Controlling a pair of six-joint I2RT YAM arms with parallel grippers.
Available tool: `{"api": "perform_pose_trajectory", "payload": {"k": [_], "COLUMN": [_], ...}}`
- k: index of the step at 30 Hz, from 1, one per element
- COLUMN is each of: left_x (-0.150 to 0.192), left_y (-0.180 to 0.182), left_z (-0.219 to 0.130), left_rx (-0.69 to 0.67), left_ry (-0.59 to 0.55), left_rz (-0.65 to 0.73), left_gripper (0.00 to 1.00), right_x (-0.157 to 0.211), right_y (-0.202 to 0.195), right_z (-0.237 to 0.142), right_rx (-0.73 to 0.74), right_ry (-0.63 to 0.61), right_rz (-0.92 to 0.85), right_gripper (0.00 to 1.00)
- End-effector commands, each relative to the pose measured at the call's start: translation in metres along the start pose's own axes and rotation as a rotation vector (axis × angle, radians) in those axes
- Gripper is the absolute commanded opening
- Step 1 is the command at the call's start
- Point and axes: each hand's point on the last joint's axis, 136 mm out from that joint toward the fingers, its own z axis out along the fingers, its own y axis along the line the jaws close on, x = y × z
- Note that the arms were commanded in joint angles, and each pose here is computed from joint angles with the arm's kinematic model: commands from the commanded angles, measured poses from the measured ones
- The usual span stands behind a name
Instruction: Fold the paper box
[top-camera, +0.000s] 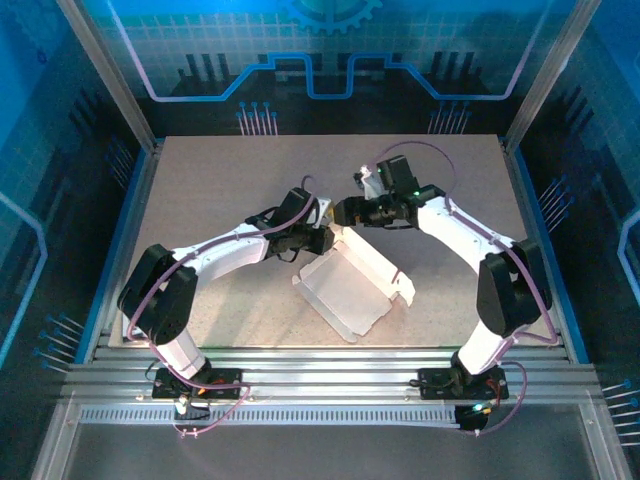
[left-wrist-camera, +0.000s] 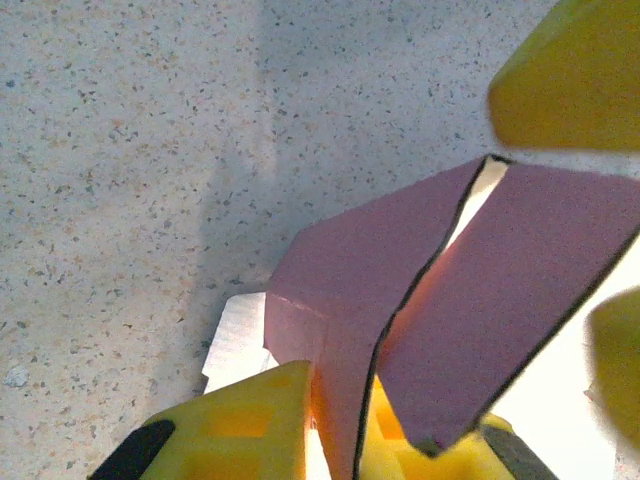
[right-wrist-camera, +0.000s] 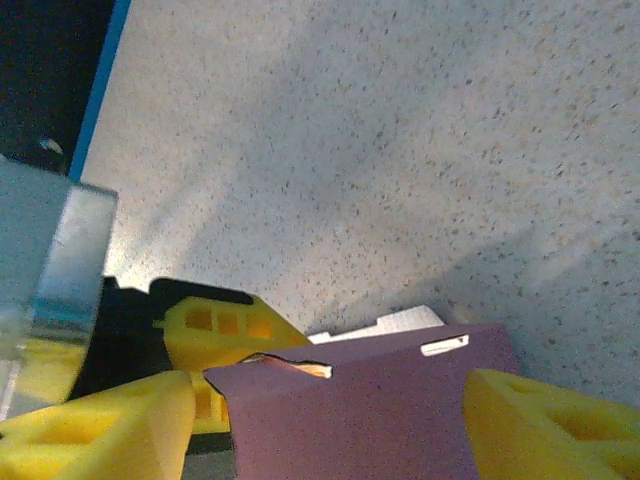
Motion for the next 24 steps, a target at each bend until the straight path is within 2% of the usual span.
{"api": "perform_pose_trajectory", "payload": {"k": [1, 12, 24], "left_x": [0.012, 0.013, 0.012], "left_y": [-0.006, -0.007, -0.008], "left_z": [0.003, 0.003, 0.000], "left_rx": [0.001, 0.003, 0.007], "left_ry": [0.043, 0.044, 0.035], "left_rz": [0.005, -0.003, -0.018], "left_gripper": [0.16, 0.16, 0.17], "right_x": [-0.021, -0.013, -0.008], "right_y": [0.007, -0.006, -0.004], "right_z": [-0.013, 0.006, 0.007], "right_rx": [-0.037, -0.039, -0.056], "right_ry": [-0.080, -0.040, -0.025], "right_rz": [0.014, 0.032, 0.006], "right_gripper": [0.72, 0.72, 0.70]}}
